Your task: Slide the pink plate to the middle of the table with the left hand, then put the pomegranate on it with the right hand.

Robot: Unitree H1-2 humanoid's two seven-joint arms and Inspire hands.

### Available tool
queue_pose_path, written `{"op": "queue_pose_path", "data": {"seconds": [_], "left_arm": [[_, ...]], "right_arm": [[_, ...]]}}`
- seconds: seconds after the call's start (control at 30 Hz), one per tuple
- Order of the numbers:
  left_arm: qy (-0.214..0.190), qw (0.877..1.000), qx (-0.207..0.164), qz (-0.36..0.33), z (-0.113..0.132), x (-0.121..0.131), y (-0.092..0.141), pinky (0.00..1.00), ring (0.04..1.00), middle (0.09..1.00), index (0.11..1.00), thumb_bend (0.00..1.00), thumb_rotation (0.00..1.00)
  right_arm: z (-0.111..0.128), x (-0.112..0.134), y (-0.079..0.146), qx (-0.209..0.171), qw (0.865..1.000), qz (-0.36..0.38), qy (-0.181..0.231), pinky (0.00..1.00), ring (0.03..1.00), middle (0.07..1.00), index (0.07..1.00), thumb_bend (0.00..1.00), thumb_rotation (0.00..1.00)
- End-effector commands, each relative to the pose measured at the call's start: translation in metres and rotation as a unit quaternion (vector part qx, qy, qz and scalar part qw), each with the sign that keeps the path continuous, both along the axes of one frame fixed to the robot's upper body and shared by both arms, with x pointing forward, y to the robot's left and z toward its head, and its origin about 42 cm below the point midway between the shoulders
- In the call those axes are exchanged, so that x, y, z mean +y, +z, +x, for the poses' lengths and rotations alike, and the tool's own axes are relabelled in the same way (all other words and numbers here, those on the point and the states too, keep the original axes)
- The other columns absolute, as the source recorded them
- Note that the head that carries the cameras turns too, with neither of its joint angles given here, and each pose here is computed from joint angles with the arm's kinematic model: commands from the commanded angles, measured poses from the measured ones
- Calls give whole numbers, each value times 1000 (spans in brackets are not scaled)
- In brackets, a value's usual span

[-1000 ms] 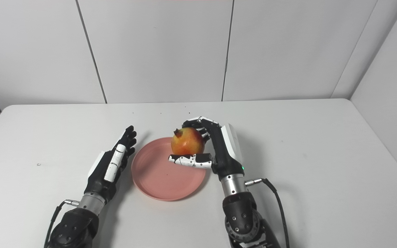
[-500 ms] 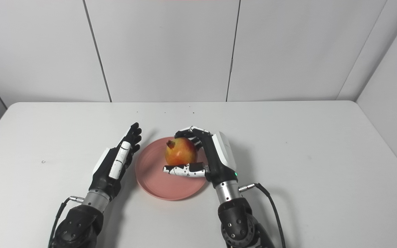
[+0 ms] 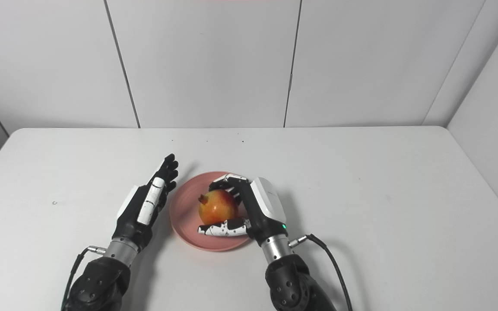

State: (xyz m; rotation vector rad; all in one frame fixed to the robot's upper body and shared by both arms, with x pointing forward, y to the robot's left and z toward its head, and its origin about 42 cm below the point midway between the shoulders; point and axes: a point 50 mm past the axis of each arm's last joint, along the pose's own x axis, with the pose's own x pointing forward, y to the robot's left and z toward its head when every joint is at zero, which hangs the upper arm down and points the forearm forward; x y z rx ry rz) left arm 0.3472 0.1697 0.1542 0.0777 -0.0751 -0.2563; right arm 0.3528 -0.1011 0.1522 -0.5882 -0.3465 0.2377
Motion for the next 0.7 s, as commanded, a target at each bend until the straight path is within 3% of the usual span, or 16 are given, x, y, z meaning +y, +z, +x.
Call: {"op": "queue_pose_path", "data": {"seconds": [0.0,0.23,0.67], "left_arm": [[-3,999,-33,-2,7,-4,18,1000,1000,1000,1000,602,1000],[-5,999,-33,-3,8,-5,18,1000,1000,1000,1000,612,1000],[-6,999,-32,-2,8,-4,19,1000,1000,1000,1000,614,1000]], "right_arm": [[7,6,22,-52,999,5,15,367,437,454,516,522,0],[8,7,19,-70,997,-28,17,478,518,480,503,522,0],[11,11,12,-94,993,-64,17,502,554,503,482,522,0]]}}
